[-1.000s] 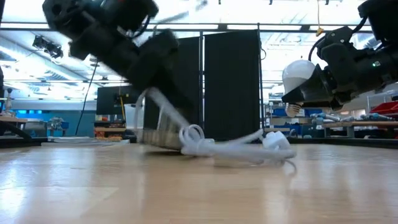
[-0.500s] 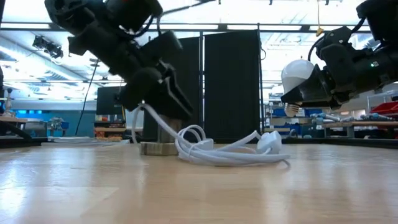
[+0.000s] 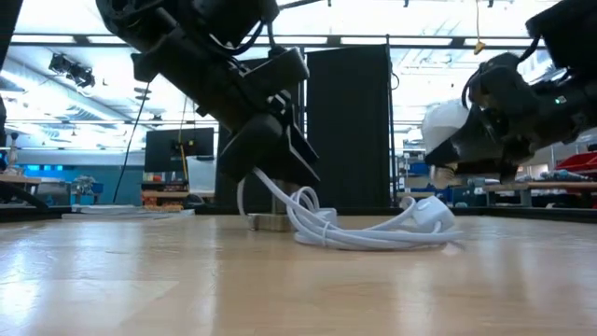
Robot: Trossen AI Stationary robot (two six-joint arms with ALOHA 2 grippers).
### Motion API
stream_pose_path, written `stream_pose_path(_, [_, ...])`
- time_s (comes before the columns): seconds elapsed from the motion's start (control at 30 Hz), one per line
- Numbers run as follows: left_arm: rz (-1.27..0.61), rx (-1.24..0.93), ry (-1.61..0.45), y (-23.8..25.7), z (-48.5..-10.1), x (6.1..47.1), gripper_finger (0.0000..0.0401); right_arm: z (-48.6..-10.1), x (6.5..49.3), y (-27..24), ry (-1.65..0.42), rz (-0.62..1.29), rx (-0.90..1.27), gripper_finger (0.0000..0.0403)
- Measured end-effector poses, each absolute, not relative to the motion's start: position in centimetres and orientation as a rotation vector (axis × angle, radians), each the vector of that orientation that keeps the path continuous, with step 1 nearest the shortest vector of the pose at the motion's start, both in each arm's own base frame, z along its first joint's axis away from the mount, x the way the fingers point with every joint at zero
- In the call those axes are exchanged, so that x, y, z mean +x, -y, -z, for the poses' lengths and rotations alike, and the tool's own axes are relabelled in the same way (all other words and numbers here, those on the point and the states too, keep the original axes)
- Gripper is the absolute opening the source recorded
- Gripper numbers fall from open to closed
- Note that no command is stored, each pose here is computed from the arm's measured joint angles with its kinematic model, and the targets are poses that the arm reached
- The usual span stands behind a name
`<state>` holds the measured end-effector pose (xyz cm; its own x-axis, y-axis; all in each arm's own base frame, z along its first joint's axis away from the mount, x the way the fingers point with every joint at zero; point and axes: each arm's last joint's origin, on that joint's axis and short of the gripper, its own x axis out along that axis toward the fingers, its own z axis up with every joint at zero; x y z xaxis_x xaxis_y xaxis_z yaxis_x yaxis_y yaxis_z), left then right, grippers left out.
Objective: Screw lightbulb
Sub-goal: Remove the lightbulb from the desk lamp
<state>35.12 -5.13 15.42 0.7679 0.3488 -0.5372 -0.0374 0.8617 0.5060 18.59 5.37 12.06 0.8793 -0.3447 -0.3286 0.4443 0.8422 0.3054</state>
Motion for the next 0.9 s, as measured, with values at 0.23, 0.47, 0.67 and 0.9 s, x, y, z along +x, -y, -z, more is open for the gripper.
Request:
stream_pose_path(0.23, [-0.226, 0.483, -0.647, 5.1, -15.6, 35.2, 0.0307, -10.9, 18.5, -4.2, -0.394, 0.421, 0.532, 0.0158])
stream_pose_path(0.47, [-0.232, 0.457, -0.649, 5.2, -15.5, 35.2, 0.0307, -10.1, 18.4, -2.3, -0.487, 0.484, 0.642, 0.0158])
stream_pose_path(0.67, [-0.228, 0.466, -0.676, 5.2, -15.3, 35.0, 0.0307, -9.7, 18.4, -0.8, -0.567, 0.489, 0.748, 0.0158])
stream_pose_path(0.9, [-0.229, 0.462, -0.677, 5.2, -15.3, 35.0, 0.0307, -9.5, 18.3, 0.4, -0.625, 0.451, 0.759, 0.0160])
